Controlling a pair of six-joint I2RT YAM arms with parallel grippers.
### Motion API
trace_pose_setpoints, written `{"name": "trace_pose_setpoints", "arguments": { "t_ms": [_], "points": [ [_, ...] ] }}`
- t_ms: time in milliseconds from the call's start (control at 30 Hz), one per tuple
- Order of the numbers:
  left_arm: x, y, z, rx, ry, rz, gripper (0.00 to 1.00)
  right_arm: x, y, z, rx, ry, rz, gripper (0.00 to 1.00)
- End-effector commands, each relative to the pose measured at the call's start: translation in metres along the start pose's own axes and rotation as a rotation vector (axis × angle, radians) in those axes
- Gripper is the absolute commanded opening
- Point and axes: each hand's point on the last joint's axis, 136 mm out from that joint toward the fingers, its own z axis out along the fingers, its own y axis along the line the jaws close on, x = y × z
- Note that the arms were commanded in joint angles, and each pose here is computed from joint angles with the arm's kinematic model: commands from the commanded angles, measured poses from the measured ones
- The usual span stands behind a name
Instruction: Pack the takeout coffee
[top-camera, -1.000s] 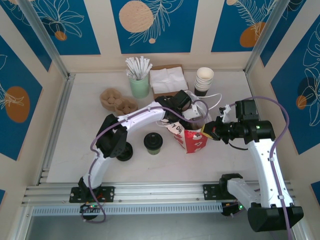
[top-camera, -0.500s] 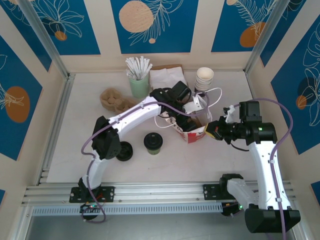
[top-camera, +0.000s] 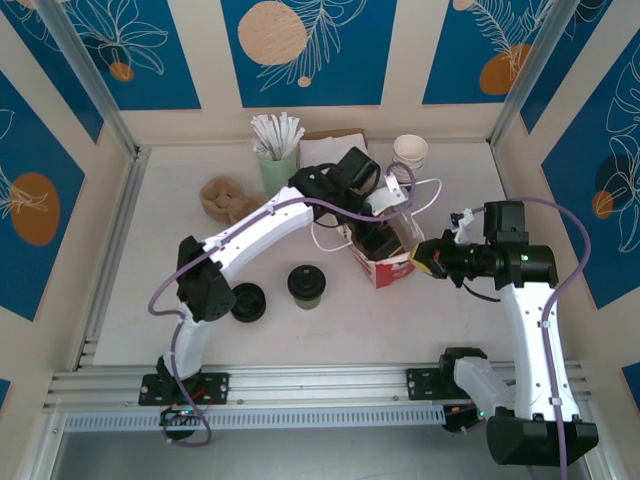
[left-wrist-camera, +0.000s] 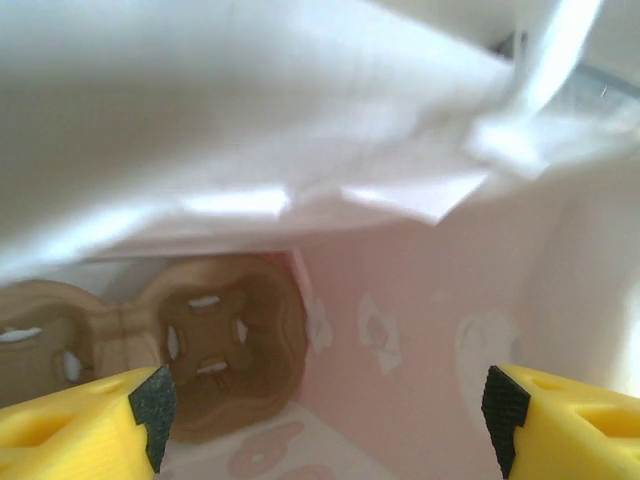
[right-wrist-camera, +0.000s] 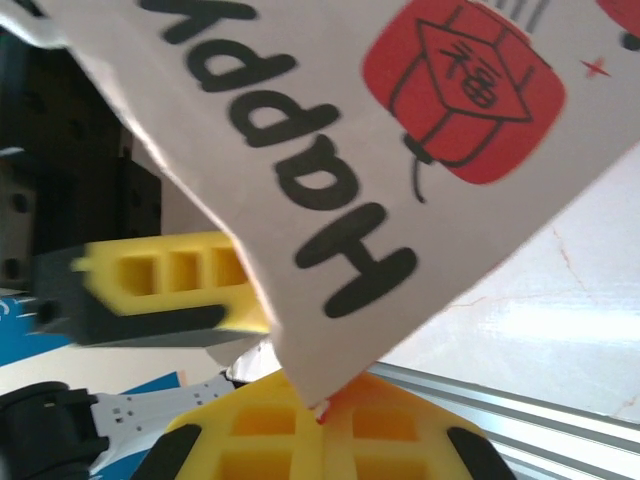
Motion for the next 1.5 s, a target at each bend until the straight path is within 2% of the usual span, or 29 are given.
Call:
{"name": "trace_pose_setpoints", "arguments": {
  "t_ms": [0,167,433,533,633,733,833,967,1167,1333,1467],
  "points": [
    [-0.055,-0.037,-0.046,0.067,-0.172,-0.038,0.81,0.006,0.022,-0.012,-0.074,0.003,0.014,0.0],
    [-0.067,-0.036,-0.06,0.035,-0.217,-0.122,0.8,0.005,0.021,-0.008,-0.085,0.023,0.061,0.0],
    [-0.058,-0.022,-0.078,-0.098,-0.218,-0.177,0.8,0.007,0.009,0.007,-0.105,0.069,0.173,0.0],
    [-0.053,-0.015,-0.086,-0.154,-0.231,-0.192,0.8,0.008,0.01,0.006,-0.111,0.069,0.17,0.19],
    [-0.05,-0.012,-0.097,-0.202,-0.255,-0.2,0.81,0.007,0.01,0.0,-0.077,0.045,0.128,0.34],
    [-0.044,-0.008,-0.112,-0.267,-0.27,-0.206,0.82,0.009,0.008,-0.008,-0.028,0.025,0.082,0.44],
    [-0.036,-0.006,-0.13,-0.334,-0.289,-0.207,0.83,0.011,0.009,-0.019,0.018,0.007,0.025,0.48],
    [-0.017,-0.003,-0.151,-0.423,-0.294,-0.223,0.85,0.013,0.007,-0.035,0.092,-0.032,-0.052,0.49],
    [0.026,0.002,-0.184,-0.57,-0.296,-0.278,0.87,0.012,0.031,-0.062,0.093,-0.118,-0.151,0.49],
    [0.071,0.014,-0.22,-0.725,-0.339,-0.349,0.98,-0.011,0.058,-0.077,0.051,-0.237,-0.236,0.44],
    [0.106,0.027,-0.238,-0.814,-0.378,-0.402,0.99,-0.04,0.07,-0.076,0.068,-0.286,-0.265,0.42]
  ]
}}
